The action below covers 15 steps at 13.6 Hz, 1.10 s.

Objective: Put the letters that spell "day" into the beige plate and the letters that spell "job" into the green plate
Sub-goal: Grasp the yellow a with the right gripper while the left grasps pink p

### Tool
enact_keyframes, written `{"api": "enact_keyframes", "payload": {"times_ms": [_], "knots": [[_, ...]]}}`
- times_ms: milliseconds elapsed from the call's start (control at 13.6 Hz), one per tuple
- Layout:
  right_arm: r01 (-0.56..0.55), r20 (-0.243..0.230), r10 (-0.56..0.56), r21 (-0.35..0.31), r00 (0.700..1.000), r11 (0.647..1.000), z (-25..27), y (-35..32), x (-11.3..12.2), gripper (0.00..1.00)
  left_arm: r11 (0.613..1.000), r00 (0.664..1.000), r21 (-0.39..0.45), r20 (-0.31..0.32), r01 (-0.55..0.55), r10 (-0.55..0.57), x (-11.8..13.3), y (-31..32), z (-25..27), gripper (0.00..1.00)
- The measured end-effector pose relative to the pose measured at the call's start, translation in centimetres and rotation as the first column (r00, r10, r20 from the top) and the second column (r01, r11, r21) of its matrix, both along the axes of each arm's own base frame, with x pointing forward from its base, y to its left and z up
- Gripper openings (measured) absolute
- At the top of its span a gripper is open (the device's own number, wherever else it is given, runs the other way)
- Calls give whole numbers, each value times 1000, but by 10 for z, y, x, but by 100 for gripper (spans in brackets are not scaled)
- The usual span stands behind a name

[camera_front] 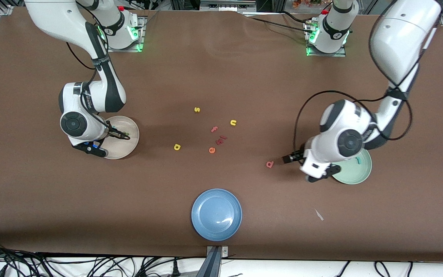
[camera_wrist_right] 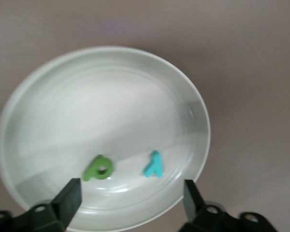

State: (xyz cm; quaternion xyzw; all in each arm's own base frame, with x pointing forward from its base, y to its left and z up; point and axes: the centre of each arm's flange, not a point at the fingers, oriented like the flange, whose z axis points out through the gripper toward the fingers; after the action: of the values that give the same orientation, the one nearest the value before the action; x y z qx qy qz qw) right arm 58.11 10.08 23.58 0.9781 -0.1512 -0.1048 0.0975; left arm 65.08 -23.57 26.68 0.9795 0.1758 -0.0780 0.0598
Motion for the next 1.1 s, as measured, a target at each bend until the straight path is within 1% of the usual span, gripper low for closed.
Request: {"api": "enact_keyframes", "payload": {"times_ms": [73,147,220,293,367,440,514,734,807,880,1027,1101], "knots": [[-5,26,5,18,1000,1000,9,15,6,100,1000,1000,-16,22,12,-12,-3,-18,-6,98],[-1,48,-1,39,999,999,16,33,10,100,999,999,-30,35,27,-26,-6,-33,-14,93],[0,67,-5,73,998,997,22,53,12,100,998,998,-32,41,48,-47,-10,-45,-25,92],[-6,91,-5,118,996,993,25,75,13,100,997,996,-16,44,82,-81,-15,-54,-38,82],[-6,116,-12,160,993,987,26,97,12,100,993,992,10,49,117,-117,-19,-59,-50,80],[2,135,-27,182,991,983,24,114,11,100,990,988,29,53,141,-142,-21,-62,-60,80],[14,147,-42,190,988,982,16,125,10,100,988,987,36,56,151,-153,-20,-62,-67,80],[66,185,-103,195,977,979,-15,165,2,99,986,983,19,73,168,-169,-5,-61,-75,80],[80,193,-118,194,974,978,-24,183,-4,89,984,981,23,76,177,-178,-3,-63,-80,80],[90,200,-129,194,971,977,-31,197,-10,76,981,978,37,82,192,-194,-2,-63,-84,78],[92,223,-136,199,965,976,-43,213,-16,75,974,970,66,95,218,-224,-1,-63,-88,74],[94,239,-142,205,961,974,-47,215,-15,75,972,969,71,97,222,-229,0,-63,-88,74]]}}
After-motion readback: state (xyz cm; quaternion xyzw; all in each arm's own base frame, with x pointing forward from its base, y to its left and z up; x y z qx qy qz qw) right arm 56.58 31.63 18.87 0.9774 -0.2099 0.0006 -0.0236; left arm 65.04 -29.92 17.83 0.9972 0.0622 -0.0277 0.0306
